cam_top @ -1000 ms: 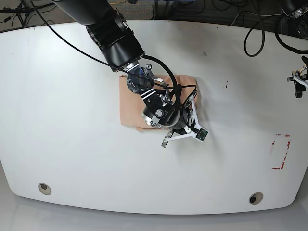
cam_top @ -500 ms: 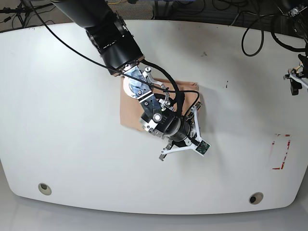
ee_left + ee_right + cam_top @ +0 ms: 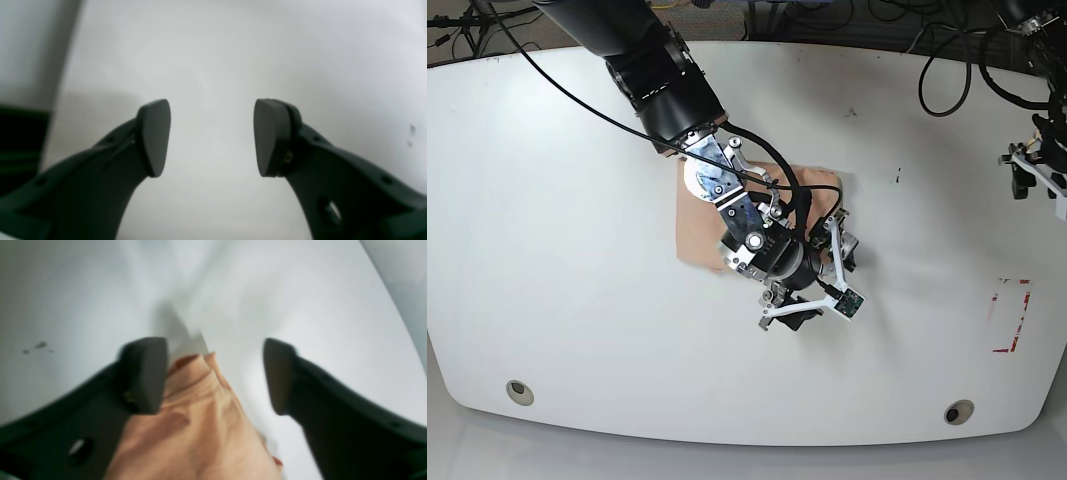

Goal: Fold the T-shirt properly
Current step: 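Grasp the folded bundle edges with both grippers, then rotate and flatten the folded bundle with both grippers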

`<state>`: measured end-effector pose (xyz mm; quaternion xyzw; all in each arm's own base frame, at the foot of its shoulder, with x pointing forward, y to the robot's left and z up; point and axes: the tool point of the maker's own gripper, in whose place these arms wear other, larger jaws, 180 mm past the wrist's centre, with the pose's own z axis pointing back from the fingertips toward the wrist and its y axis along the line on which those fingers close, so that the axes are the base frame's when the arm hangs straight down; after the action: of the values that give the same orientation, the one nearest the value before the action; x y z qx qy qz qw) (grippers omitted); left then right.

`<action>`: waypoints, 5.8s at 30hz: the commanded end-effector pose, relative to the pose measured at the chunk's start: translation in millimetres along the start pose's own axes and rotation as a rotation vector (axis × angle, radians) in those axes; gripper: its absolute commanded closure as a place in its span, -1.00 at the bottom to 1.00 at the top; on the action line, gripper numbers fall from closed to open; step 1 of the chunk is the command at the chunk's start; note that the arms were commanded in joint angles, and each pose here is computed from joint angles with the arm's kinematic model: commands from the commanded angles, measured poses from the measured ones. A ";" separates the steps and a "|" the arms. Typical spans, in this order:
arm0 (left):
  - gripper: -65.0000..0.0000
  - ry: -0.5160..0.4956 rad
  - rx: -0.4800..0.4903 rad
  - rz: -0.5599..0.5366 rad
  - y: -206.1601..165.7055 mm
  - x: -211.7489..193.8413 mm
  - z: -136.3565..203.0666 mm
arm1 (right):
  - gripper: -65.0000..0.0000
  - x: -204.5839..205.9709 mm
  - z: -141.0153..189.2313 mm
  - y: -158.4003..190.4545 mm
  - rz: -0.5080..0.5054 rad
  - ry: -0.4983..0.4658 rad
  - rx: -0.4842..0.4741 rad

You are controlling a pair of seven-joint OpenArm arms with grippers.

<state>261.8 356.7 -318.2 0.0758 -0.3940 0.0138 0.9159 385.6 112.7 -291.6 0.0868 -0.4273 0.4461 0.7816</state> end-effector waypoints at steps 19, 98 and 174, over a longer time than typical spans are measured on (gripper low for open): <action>-0.15 -0.196 -0.551 -0.220 -254.0 57.4 15.0 | 0.64 -78.2 73.7 -85.5 -0.150 -0.016 -0.208; 0.40 -0.031 -0.761 -0.317 -335.3 53.4 -9.8 | 0.76 -148.1 52.5 -54.8 -0.388 -0.035 -0.110; -0.50 -0.126 -0.342 -0.234 -345.9 4.1 -79.4 | 0.76 -194.8 139.2 -51.3 -0.299 0.104 -0.262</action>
<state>350.0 18.7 -397.4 -0.0475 -0.4498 -0.1657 0.8763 289.1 -112.9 -351.6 0.0225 -0.3984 0.2707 0.8761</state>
